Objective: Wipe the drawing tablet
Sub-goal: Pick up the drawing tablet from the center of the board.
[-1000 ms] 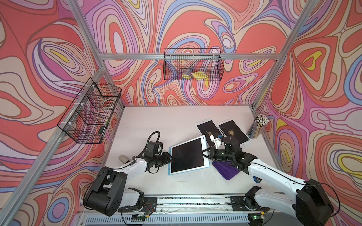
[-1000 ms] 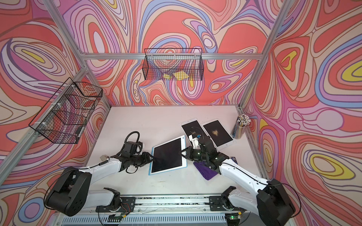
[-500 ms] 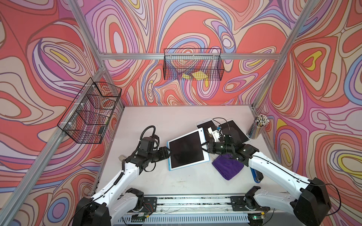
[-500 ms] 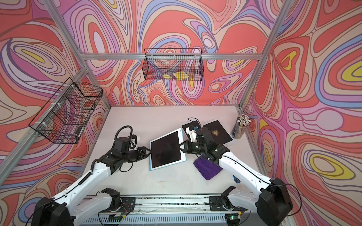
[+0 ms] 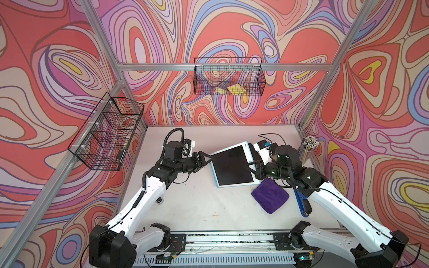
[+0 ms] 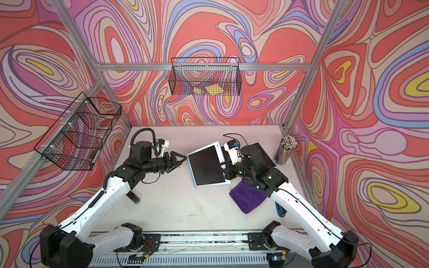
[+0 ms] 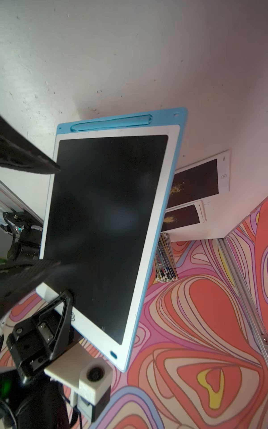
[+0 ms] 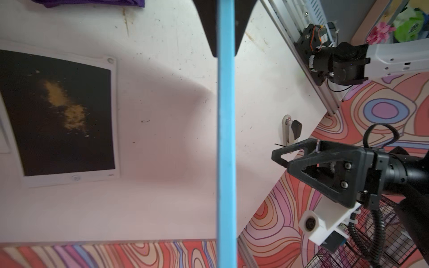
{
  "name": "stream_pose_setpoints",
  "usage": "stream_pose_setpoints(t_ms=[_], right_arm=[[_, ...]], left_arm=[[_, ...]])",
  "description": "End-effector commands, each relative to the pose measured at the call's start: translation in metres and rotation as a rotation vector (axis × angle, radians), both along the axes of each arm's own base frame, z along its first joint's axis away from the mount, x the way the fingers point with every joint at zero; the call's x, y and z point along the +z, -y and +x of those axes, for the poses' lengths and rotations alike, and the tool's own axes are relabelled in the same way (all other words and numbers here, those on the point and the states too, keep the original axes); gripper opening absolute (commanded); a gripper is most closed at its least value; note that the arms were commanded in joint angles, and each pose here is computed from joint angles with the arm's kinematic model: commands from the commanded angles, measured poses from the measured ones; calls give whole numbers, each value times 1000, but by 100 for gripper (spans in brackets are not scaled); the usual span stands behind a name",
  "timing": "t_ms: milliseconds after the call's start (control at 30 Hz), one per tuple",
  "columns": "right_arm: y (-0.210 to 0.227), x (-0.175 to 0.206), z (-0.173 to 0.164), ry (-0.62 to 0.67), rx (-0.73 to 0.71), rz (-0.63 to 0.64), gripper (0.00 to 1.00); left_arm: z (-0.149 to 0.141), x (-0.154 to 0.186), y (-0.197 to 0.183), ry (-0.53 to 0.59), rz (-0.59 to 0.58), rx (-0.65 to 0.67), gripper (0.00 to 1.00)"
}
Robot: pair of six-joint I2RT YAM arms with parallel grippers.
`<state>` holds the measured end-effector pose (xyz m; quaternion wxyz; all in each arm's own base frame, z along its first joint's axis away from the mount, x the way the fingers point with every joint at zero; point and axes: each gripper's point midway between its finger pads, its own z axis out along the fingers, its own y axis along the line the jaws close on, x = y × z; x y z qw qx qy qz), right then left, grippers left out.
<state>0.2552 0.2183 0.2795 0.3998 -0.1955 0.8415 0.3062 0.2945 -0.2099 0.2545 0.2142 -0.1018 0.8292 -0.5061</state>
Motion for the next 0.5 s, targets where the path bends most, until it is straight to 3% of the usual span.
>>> stream_pose_setpoints(t_ms=[0,167,467], right_arm=[[11,19,13,145,-53,-41,0],[7,15,12,281,-28,-155,0],[-28,-7,-10,594,91,-469,0]], left_arm=[[3,26,15,-86,-215,-9,62],[9,36,25,-166,-376,-18,62],[19,12,22,-243,-399,17,61]])
